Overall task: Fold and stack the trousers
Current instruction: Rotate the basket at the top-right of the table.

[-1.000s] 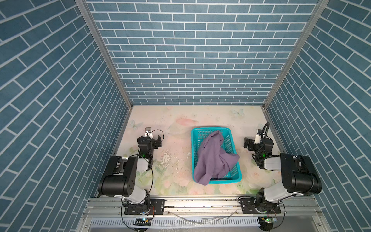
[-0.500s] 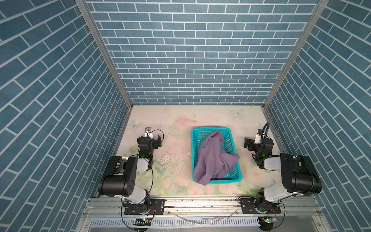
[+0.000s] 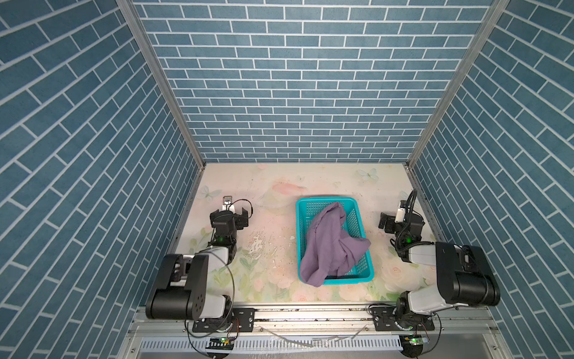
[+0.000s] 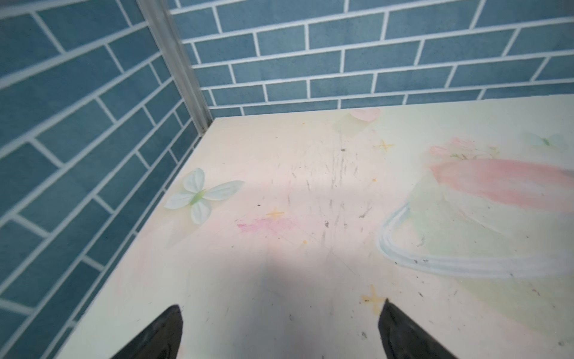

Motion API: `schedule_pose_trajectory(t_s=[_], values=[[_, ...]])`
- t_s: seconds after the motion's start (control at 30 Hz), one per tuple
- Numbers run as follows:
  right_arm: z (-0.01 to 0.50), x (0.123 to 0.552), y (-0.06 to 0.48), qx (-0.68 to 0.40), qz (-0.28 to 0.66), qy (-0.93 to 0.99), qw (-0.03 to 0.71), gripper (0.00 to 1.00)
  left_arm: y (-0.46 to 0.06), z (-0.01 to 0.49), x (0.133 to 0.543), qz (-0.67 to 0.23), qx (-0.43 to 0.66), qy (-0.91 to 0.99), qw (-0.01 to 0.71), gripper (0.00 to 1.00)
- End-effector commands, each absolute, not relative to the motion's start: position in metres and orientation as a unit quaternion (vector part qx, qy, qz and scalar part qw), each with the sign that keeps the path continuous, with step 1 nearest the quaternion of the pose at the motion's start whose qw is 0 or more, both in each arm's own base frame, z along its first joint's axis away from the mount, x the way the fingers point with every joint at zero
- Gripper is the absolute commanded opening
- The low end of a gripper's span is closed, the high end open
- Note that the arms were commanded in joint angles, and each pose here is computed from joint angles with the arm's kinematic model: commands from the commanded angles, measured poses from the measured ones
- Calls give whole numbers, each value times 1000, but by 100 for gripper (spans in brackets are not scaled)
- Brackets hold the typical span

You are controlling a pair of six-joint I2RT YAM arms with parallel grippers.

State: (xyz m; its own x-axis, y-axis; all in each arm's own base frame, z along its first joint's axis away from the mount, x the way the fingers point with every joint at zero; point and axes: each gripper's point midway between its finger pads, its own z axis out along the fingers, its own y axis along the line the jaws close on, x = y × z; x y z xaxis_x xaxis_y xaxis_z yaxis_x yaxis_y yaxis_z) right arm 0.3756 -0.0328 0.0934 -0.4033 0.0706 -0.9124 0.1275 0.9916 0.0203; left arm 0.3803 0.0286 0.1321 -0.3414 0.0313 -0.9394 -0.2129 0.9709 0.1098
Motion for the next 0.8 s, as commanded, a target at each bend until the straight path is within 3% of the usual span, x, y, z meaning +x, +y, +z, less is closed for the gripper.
schedule_pose_trajectory(t_s=[0.0, 0.1, 0.17, 0.23, 0.37, 0.5, 0.63, 0.7, 0.77], values=[[157, 361, -71, 169, -87, 783, 593, 99, 56, 175, 366, 154, -148, 796, 567, 99], [170, 345, -80, 227, -90, 783, 573, 99, 73, 193, 350, 136, -271, 767, 565, 99], [169, 334, -74, 239, -70, 802, 543, 99, 85, 193, 326, 127, -379, 755, 520, 99], [165, 324, -63, 237, -48, 827, 508, 99, 90, 200, 309, 131, -417, 752, 494, 99], [151, 316, -30, 183, -3, 883, 432, 95, 67, 201, 314, 74, -366, 792, 483, 100], [144, 314, 18, 133, 87, 909, 386, 79, 36, 188, 318, 0, -329, 837, 438, 90], [149, 323, 70, 88, 181, 912, 356, 57, -14, 168, 319, -90, -280, 874, 386, 86], [147, 329, 91, 64, 206, 918, 333, 52, -41, 163, 315, -104, -242, 891, 371, 83], [147, 338, 109, 45, 233, 919, 315, 48, -66, 161, 308, -97, -196, 905, 364, 74]])
